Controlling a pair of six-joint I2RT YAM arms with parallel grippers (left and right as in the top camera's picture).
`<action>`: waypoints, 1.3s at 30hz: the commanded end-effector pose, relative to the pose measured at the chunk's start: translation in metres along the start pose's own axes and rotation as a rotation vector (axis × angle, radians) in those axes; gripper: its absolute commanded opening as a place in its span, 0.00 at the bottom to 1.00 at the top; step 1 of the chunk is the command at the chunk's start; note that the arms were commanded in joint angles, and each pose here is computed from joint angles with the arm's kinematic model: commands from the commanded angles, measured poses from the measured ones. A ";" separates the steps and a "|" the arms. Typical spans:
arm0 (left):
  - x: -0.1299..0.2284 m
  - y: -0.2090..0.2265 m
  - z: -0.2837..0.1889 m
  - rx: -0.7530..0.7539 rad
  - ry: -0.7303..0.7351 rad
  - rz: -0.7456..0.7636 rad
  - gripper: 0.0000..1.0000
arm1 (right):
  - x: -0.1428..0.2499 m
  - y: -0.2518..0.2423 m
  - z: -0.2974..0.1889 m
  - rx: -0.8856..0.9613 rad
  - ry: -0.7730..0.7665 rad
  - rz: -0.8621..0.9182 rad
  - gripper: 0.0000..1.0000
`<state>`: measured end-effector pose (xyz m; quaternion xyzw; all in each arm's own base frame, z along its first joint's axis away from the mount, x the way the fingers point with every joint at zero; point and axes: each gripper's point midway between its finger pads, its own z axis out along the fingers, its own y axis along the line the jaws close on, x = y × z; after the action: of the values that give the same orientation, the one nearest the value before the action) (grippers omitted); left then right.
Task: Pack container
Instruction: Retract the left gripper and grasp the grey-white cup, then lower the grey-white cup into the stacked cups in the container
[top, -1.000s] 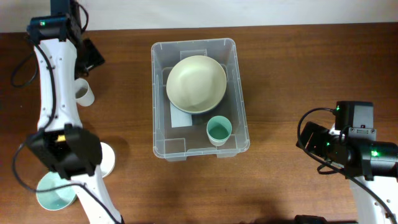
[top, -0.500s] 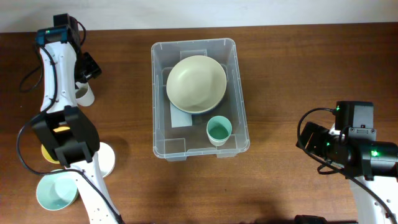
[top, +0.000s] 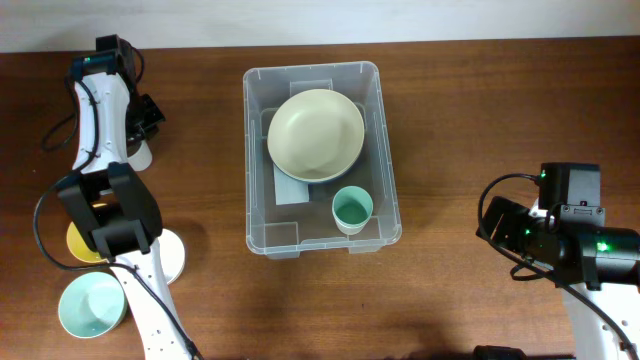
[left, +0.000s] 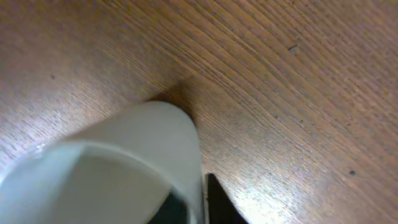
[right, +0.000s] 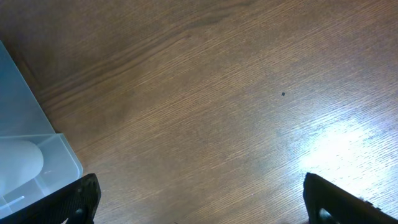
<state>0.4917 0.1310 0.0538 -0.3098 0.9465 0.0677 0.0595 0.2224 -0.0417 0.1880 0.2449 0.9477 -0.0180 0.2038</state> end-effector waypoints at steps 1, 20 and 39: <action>-0.004 0.004 0.000 -0.005 -0.007 -0.003 0.00 | 0.001 -0.002 0.000 0.004 -0.001 0.007 1.00; 0.089 -0.069 -0.213 0.200 -0.142 0.280 0.01 | -0.002 -0.018 0.000 0.063 -0.009 0.043 1.00; 0.315 -0.192 -0.277 0.346 -0.117 0.856 0.01 | 0.007 -0.029 0.000 0.082 0.037 0.083 1.00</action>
<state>0.3478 -0.2441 0.2702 0.1181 0.9790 -0.0559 0.1565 0.2053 -0.0611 0.1835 0.2847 0.9413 -0.0389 0.1772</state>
